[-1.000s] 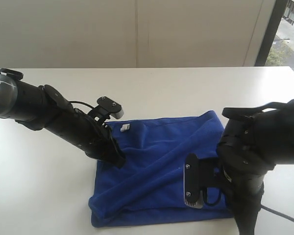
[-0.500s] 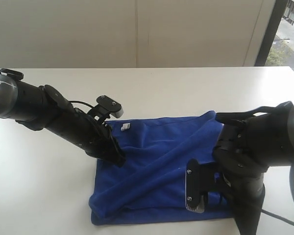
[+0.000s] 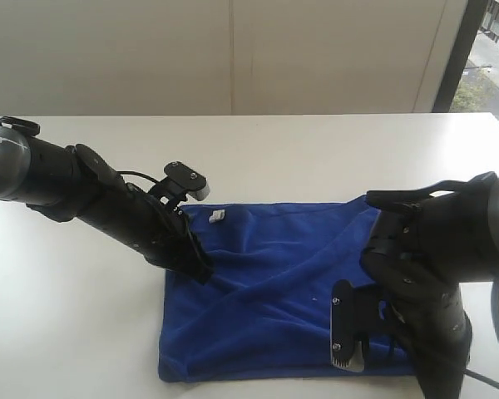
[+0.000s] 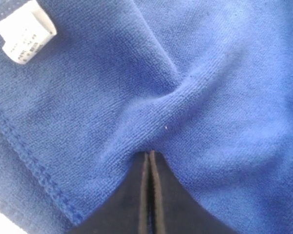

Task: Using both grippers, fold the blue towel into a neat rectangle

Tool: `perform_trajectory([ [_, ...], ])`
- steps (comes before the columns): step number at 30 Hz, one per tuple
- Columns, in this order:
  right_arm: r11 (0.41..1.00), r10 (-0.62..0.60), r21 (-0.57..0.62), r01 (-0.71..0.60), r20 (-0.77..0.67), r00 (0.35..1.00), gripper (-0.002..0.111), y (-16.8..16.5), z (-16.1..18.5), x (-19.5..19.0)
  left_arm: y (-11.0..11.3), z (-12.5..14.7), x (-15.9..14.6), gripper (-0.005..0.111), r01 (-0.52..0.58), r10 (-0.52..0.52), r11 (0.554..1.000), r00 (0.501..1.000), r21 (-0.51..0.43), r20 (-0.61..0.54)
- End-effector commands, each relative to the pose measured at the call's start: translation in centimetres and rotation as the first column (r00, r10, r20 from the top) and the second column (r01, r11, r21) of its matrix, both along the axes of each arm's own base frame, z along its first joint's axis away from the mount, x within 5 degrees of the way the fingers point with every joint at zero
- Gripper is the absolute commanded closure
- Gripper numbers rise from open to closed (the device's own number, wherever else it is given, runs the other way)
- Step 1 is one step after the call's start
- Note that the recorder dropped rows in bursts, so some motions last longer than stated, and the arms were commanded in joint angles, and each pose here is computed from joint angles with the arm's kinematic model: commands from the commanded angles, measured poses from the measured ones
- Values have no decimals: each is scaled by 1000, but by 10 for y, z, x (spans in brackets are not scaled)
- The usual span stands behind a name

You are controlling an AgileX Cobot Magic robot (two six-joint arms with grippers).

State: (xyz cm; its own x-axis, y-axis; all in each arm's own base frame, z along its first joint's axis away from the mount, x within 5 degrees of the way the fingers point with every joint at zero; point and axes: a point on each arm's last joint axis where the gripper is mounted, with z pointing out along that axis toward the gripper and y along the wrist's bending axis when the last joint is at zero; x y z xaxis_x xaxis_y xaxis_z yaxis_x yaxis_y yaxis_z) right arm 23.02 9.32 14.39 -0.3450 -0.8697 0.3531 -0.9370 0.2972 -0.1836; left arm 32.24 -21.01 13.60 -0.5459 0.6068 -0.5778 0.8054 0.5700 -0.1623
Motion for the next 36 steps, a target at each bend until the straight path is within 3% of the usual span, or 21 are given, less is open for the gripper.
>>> perform_trajectory([
  [1, 1000, -24, -9, 24, -20, 1000, 108, -2, -1, -3, -1, -2, 0, 107, 5, -5, 1000, 1000, 1, -3],
  [4, 998, -46, 37, 47, -17, 999, 102, 2, -2, -3, -2, -2, -1, 107, 8, -8, 1000, 1000, 0, -6],
  [10, 997, -71, 33, 71, -26, 997, 58, 2, -1, -5, -2, -2, -1, 107, 13, -13, 1000, 1000, -2, -12],
  [12, 995, -84, 48, 84, -2, 996, 53, 2, 4, -5, -2, -2, -2, 107, 16, -16, 1000, 1000, -4, -16],
  [17, 973, -148, 191, 127, 96, 984, 53, 10, 38, -2, -2, -2, -2, 107, 18, -19, 1000, 1000, -5, -19],
  [20, 895, -238, 419, 152, 160, 958, 61, 25, 65, -1, -2, -2, -2, 107, 20, -20, 1000, 1000, -5, -21],
  [21, 802, -270, 587, 106, 199, 942, 76, 39, 76, 3, -2, -2, -3, 107, 24, -24, 1000, 999, -7, -26],
  [23, 733, -267, 675, 85, 169, 949, 98, 50, 75, 5, -3, -2, -4, 107, 28, -28, 1000, 999, -9, -31],
  [24, 716, -252, 694, 77, 155, 955, 108, 55, 70, 8, -3, -2, -4, 107, 30, -30, 999, 999, -10, -34],
  [36, 733, -226, 661, 158, 18, 974, 108, 91, 3, 61, -4, -2, -10, 107, 66, -69, 997, 994, -30, -84],
])
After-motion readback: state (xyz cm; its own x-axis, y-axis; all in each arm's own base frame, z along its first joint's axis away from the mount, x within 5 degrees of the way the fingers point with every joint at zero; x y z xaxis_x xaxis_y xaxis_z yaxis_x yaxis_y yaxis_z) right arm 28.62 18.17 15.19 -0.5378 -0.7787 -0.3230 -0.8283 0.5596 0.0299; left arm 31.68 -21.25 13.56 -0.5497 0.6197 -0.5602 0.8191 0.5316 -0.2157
